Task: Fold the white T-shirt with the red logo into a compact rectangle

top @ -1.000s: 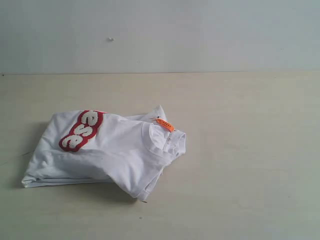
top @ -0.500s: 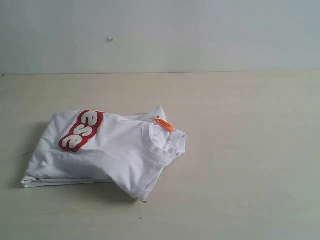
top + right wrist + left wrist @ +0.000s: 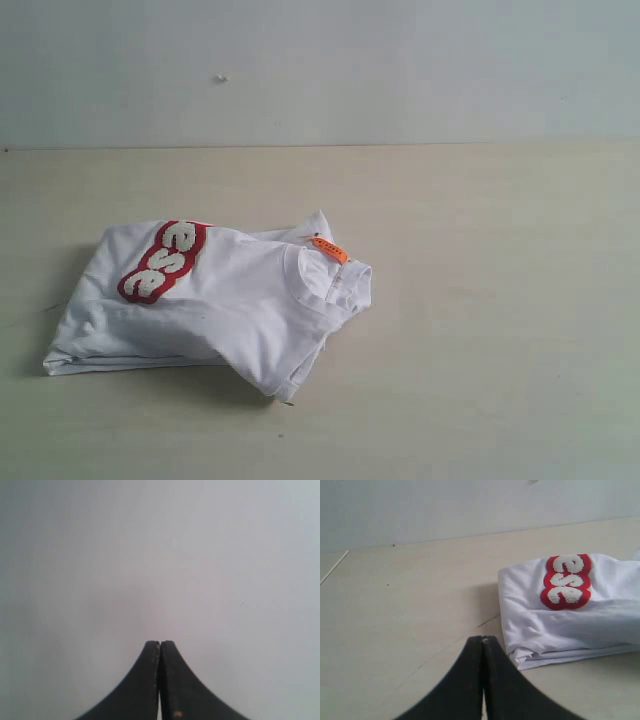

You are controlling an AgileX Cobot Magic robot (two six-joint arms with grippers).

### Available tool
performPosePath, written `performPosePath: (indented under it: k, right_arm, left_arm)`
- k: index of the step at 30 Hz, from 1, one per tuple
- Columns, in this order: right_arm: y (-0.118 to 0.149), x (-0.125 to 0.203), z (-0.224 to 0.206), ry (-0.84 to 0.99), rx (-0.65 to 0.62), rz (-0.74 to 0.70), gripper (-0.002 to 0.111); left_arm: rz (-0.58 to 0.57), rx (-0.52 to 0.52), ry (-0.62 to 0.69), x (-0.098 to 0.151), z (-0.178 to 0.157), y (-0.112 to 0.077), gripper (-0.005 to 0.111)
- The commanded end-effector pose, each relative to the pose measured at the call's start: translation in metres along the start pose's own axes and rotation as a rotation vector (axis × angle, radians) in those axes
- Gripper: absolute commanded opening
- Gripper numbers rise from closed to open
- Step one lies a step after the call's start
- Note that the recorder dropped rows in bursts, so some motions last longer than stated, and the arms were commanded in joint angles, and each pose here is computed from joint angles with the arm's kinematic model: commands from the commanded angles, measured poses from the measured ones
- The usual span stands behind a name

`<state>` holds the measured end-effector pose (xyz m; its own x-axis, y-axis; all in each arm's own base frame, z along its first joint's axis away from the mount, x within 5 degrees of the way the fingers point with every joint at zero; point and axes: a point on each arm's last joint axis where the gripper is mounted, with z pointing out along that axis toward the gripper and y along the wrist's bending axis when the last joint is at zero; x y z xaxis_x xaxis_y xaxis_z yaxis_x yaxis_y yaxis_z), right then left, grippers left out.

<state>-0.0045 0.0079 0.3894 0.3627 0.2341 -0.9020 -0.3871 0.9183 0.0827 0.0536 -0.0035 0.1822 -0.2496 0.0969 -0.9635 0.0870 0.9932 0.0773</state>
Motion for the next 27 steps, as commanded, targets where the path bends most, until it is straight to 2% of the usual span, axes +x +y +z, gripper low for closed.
performPosePath:
  k: [1, 9, 13, 15, 17, 21, 27]
  right_arm:
    - [0.0, 0.001, -0.001, -0.002, 0.001, 0.0, 0.0]
    - [-0.003, 0.005, 0.003, -0.008, 0.02, 0.005, 0.0]
    - [-0.008, 0.017, -0.001, -0.054, 0.155, -0.028, 0.0]
    - [-0.012, 0.026, -0.008, -0.102, 0.238, -0.095, 0.0]
    - [-0.014, 0.04, -0.012, -0.119, 0.27, -0.18, 0.0]
    - [-0.023, 0.082, -0.009, -0.04, 0.262, -0.286, 0.0]
    - [-0.039, 0.133, -0.016, 0.06, 0.395, -0.222, 0.0]
  left_arm:
    - [0.002, -0.003, -0.004, 0.0, 0.0, 0.0, 0.0]
    - [0.002, -0.003, -0.004, 0.0, 0.0, 0.0, 0.0]
    - [0.002, -0.003, -0.004, 0.0, 0.0, 0.0, 0.0]
    - [0.002, -0.003, -0.004, 0.0, 0.0, 0.0, 0.0]
    - [0.002, -0.003, -0.004, 0.0, 0.0, 0.0, 0.0]
    - [0.002, -0.002, -0.002, 0.0, 0.0, 0.0, 0.0]
    - [0.002, -0.002, 0.0, 0.0, 0.0, 0.0, 0.0]
